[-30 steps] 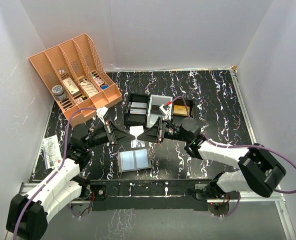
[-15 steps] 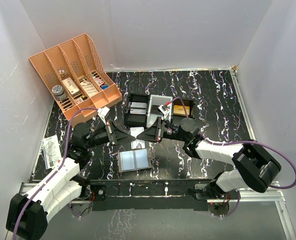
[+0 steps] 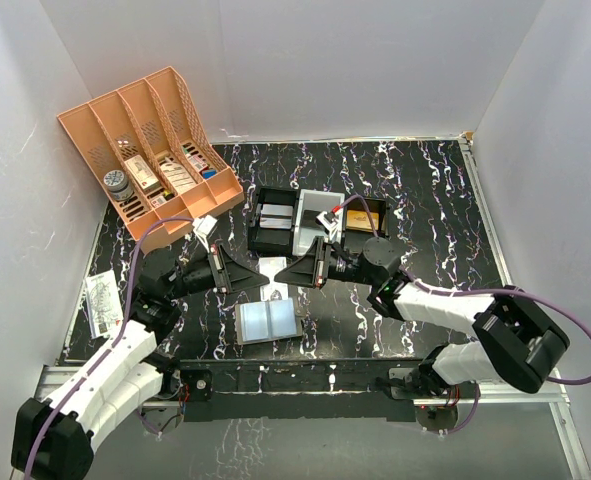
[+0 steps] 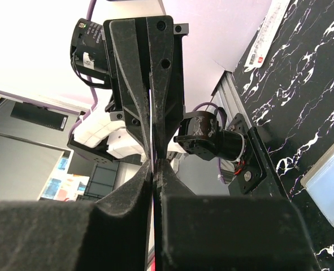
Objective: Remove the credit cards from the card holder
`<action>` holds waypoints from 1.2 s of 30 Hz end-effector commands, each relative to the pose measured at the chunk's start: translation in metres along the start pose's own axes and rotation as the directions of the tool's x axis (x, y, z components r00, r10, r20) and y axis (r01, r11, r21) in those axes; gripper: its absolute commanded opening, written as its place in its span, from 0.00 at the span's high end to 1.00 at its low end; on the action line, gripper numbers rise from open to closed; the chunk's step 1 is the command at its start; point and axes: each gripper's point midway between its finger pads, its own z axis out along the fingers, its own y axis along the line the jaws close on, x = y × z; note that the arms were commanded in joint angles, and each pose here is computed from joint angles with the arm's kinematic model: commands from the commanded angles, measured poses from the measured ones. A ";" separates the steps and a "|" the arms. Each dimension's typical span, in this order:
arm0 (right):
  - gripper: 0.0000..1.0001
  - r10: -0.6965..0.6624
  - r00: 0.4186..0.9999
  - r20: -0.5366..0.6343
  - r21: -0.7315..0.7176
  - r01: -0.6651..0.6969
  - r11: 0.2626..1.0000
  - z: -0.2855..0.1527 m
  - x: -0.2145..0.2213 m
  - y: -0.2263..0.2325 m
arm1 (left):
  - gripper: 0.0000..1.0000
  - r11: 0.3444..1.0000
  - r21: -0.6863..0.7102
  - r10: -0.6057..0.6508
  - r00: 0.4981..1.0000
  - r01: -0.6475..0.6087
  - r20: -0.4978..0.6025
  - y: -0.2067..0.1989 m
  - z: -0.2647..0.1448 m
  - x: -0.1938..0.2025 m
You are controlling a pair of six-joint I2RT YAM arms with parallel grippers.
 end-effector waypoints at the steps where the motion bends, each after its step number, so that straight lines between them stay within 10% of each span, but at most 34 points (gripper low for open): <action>1: 1.00 -0.073 0.997 -0.004 -0.067 0.073 0.995 -0.001 -0.002 0.026 | 1.00 1.000 0.007 0.028 0.999 -0.028 0.017 -0.009 -0.001 -0.007; 4: 1.00 -0.086 0.996 0.010 -0.040 0.087 0.995 -0.001 -0.006 0.023 | 0.95 0.997 -0.047 0.057 0.998 -0.055 0.030 -0.007 -0.002 -0.011; 11: 1.00 -0.116 0.993 0.033 0.081 0.113 0.990 -0.002 -0.012 0.007 | 0.43 0.968 -0.239 0.092 0.995 -0.080 0.041 0.020 -0.010 -0.015; 16: 1.00 -0.189 0.980 0.060 0.238 0.170 0.956 -0.005 -0.027 -0.009 | 0.09 0.817 -0.576 0.139 0.982 -0.040 0.129 0.066 -0.042 -0.035; 24: 1.00 -0.395 0.916 0.067 0.418 0.334 0.845 -0.026 -0.050 -0.016 | 0.01 0.516 -0.854 0.271 0.958 -0.064 0.092 0.104 -0.101 -0.051; 28: 1.00 -0.533 0.842 -0.085 0.612 0.467 0.639 -0.052 -0.070 -0.032 | 0.01 0.369 -0.922 0.453 0.889 -0.115 0.070 0.090 -0.129 -0.088; 36: 1.00 -0.630 0.741 -0.232 0.705 0.575 0.415 -0.074 -0.095 -0.042 | 0.01 0.363 -0.914 0.254 0.963 -0.179 -0.088 0.141 -0.100 -0.066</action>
